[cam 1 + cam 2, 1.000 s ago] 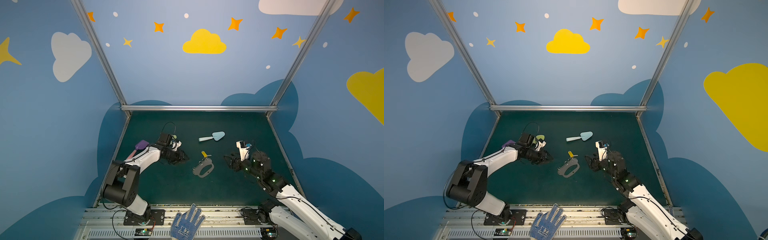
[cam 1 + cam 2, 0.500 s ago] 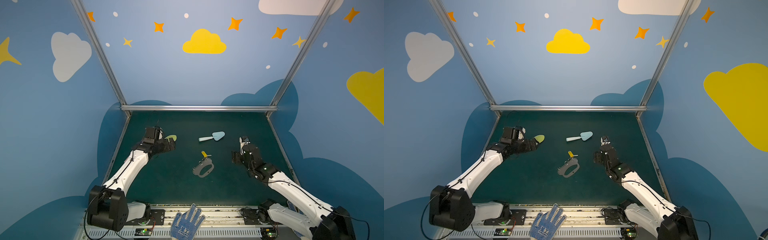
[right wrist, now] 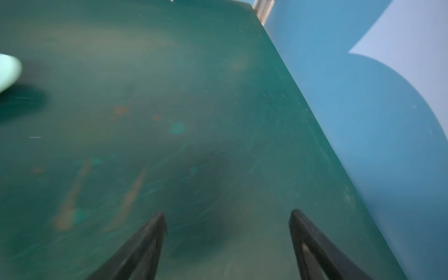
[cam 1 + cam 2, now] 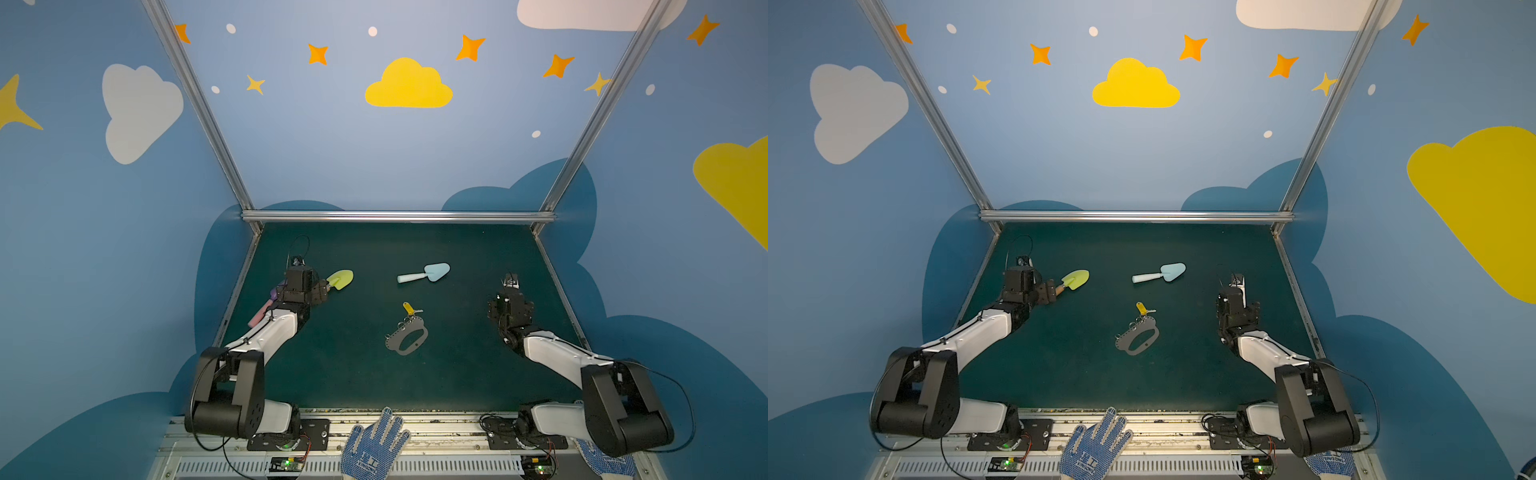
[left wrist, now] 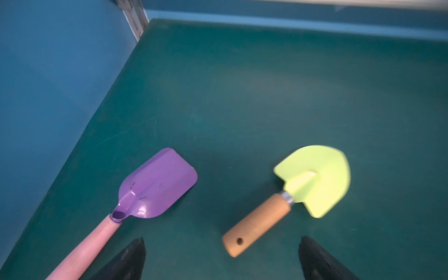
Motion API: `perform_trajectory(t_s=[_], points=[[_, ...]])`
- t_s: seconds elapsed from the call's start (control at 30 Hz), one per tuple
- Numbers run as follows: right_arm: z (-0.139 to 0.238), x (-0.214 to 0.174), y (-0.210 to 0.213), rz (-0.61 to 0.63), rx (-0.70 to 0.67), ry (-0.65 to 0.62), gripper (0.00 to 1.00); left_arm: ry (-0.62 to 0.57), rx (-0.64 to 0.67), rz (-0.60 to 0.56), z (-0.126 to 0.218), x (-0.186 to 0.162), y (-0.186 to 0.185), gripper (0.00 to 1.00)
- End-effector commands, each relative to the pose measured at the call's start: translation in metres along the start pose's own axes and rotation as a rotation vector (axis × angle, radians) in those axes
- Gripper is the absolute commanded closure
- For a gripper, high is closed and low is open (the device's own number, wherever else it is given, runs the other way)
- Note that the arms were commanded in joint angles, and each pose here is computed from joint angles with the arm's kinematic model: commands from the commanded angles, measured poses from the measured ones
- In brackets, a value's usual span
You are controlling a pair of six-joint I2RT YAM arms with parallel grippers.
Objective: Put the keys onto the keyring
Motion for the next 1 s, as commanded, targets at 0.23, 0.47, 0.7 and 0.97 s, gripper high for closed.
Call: perform_trajectory(t_s=[0.23,0.47,0.7,0.97], points=[[-0.028,0.002,0.003,-0.098,0.385,-0.21,0.16,-0.17,-0.158,-0.018,-0.009,-0.011,-0.003,0.0],[-0.035,0.007,0.002,-0.099,0.429,-0.177,0.09,-0.28,-0.143,0.086,-0.02,-0.04,0.008,0.0],[-0.035,0.008,0.003,-0.086,0.428,-0.135,0.09,-0.236,-0.12,0.056,-0.017,-0.038,0.007,0.0],[-0.036,0.01,0.002,-0.095,0.431,-0.129,0.08,-0.237,-0.119,0.056,-0.017,-0.038,0.007,0.0]])
Point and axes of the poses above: each gripper's point midway between its finger pads, its own z axis back along the fingers, its own y axis along the line the jaws close on, x = y × z, the point moved 10 cm from there along z, back along the fingers, and after that the axes turned 11 degrees about -z, right-handed, at the moved point
